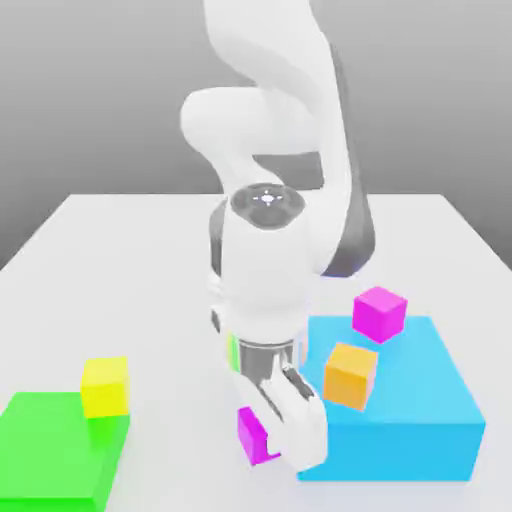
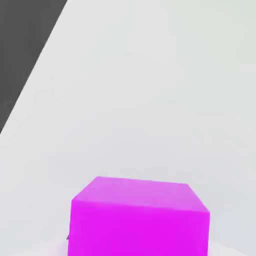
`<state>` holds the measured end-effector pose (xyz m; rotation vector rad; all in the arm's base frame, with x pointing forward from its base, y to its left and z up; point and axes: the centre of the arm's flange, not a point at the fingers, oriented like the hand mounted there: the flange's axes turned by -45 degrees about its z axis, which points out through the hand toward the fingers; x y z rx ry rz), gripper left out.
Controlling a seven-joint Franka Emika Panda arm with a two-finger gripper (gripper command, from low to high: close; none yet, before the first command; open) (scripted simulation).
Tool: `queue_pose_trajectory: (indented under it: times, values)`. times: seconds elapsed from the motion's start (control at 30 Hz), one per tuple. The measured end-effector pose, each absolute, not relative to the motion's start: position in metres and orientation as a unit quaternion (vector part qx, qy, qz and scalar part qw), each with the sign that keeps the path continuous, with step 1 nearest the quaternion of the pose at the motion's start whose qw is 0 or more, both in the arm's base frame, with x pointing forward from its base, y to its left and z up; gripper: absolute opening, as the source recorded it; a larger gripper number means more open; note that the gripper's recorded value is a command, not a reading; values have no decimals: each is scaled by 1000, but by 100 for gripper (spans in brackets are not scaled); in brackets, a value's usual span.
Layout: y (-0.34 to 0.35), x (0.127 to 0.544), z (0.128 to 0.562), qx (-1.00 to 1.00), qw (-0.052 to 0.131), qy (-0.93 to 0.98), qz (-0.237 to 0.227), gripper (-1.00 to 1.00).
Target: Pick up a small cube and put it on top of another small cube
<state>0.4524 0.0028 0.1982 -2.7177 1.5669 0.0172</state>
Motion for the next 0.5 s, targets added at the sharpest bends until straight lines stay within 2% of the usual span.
queue_pose_trajectory:
  times: [0.17, 0.27, 0.4, 0.5]
  values:
    - [34, 453, 248, -909, 22, 415, 14, -100]
    - [59, 445, 281, -932, 28, 362, 14, -100]
    - [83, 428, 319, -954, 23, 299, 10, -100]
    - [105, 411, 341, -966, 9, 257, 4, -100]
